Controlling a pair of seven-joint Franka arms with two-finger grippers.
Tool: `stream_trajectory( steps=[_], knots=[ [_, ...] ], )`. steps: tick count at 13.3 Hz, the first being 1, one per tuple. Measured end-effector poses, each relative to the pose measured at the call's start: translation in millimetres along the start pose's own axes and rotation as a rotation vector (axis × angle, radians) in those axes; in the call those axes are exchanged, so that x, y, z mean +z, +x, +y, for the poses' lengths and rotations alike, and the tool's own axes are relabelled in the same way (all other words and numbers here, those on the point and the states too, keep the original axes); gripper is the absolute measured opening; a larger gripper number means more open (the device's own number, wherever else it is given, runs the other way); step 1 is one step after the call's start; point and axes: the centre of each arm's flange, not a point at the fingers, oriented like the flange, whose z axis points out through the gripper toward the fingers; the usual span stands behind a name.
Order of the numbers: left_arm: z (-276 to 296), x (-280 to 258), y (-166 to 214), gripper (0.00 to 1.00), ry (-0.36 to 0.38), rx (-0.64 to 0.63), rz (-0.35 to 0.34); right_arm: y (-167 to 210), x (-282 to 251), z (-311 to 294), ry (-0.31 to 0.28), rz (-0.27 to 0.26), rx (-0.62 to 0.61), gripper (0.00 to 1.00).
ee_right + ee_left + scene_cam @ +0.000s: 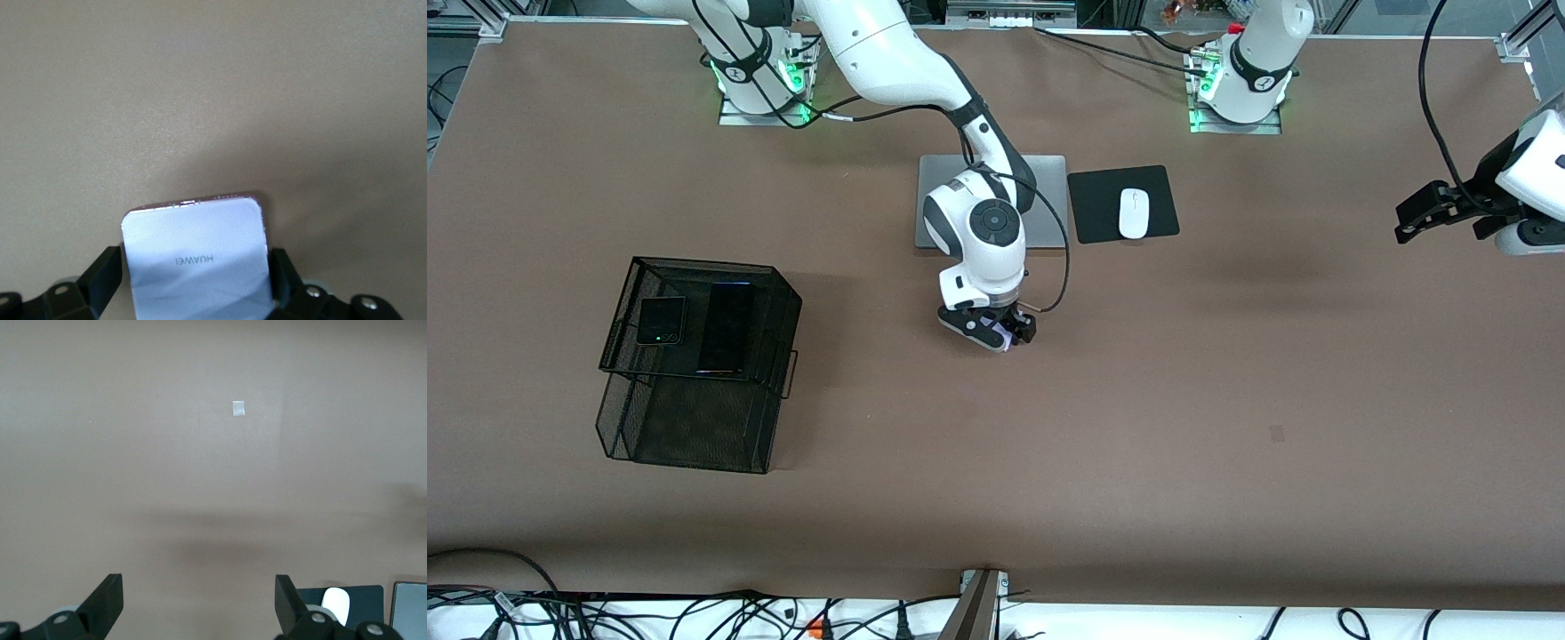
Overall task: Place phones with both arms
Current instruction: 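Carry the white phone over the mesh basket with the right gripper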
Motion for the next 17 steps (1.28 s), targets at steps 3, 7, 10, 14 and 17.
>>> stream_trajectory(
  steps=[3,7,10,14,17],
  knots=[
    [0.8,0.0,0.0,1.00,0.000,0.002,0.000,0.2,-3.6,-1.7,-0.013,0.009,-0.030,0.85],
    [0.8,0.1,0.0,1.00,0.000,0.002,0.000,17.1,-60.5,-13.0,-0.096,-0.029,-0.127,0.85],
    [1.2,0.4,0.0,1.00,0.000,0.002,-0.001,90.6,-137.8,11.3,-0.128,-0.096,-0.225,0.85],
    [2.0,0.6,0.0,1.00,0.000,0.004,-0.001,242.4,-187.1,106.4,-0.136,-0.198,-0.381,0.85],
    [2.2,0.6,0.0,1.00,0.000,0.004,-0.001,339.7,-187.9,185.5,-0.100,-0.206,-0.508,0.85]
  ],
)
